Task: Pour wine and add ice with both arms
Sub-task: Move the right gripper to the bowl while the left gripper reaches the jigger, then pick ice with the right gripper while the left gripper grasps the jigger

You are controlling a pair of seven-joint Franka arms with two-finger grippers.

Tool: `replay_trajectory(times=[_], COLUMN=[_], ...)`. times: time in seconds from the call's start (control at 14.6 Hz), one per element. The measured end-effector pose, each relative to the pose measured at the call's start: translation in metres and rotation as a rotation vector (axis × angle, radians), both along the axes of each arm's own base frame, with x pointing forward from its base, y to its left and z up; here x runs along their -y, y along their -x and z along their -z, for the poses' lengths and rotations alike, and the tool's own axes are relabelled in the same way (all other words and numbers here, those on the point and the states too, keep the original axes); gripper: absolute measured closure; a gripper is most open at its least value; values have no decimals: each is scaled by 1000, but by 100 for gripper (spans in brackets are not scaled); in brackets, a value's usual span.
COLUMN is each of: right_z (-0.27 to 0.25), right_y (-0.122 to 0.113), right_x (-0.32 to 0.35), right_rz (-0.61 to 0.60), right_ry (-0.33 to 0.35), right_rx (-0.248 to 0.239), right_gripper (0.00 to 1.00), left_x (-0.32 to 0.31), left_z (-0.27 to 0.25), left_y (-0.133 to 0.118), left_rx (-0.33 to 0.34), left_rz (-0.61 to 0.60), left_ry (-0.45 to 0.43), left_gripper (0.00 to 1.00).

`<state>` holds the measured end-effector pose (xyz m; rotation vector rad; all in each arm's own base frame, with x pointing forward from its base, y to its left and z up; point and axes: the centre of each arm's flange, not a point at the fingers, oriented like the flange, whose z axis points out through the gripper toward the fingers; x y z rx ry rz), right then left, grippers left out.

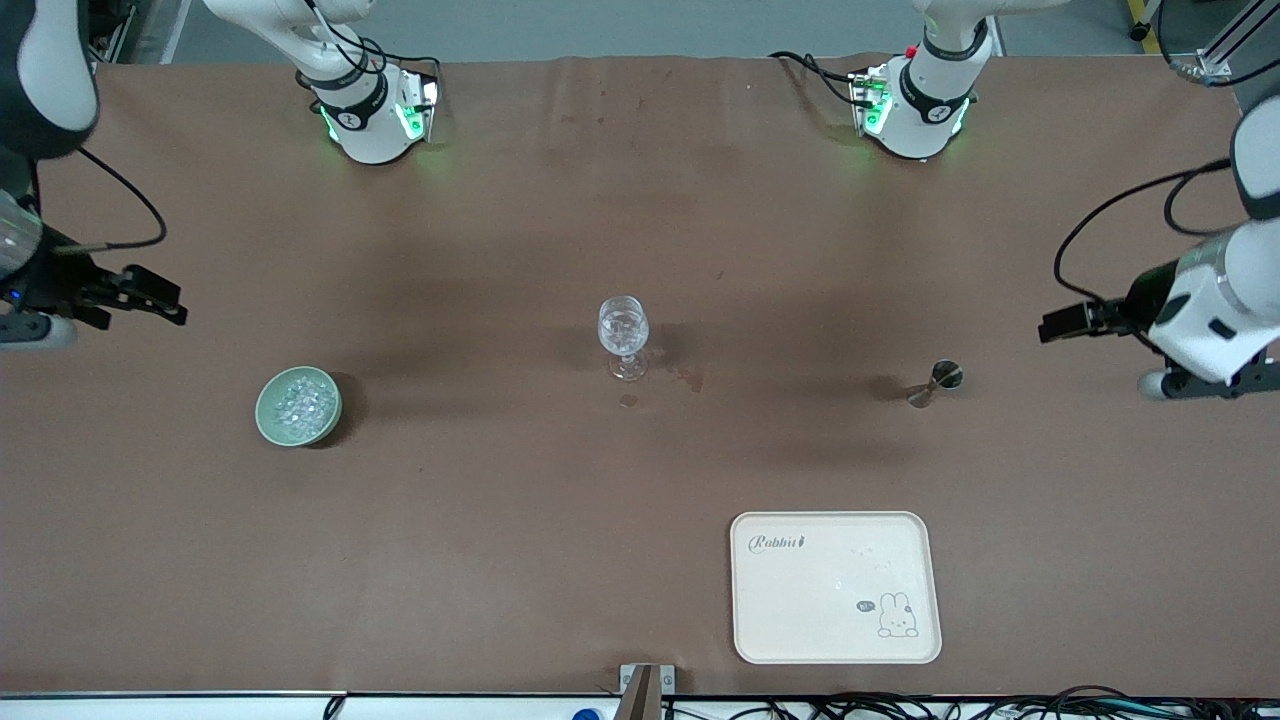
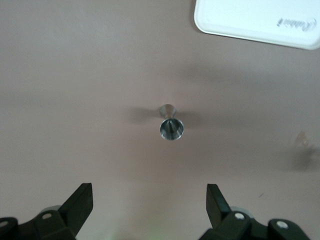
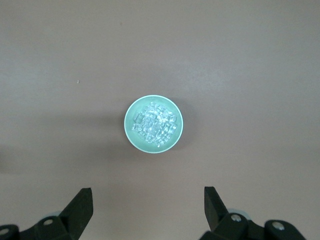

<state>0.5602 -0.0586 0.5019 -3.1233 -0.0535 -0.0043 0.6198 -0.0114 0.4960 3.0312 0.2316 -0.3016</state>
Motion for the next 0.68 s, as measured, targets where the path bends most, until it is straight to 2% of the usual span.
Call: replay_trajectory(times=[0.14,0.34,0.68], right_z=[38,94,182], right_y=[-2,-10,-4], right_x=[2,3,0], right_rz=[4,7,5], right_ry=[2,9,24], right_rx=[-9,-29,-1], right_gripper=[2,3,3], left_x=[-15,-38,-85], left_z=[34,92,190], left_y=[-10,-22,-27], left_rx=[-52,-148,-286], left_rz=[-99,-244,-416], left_ry=[27,114,271], left_gripper=[0,0,0])
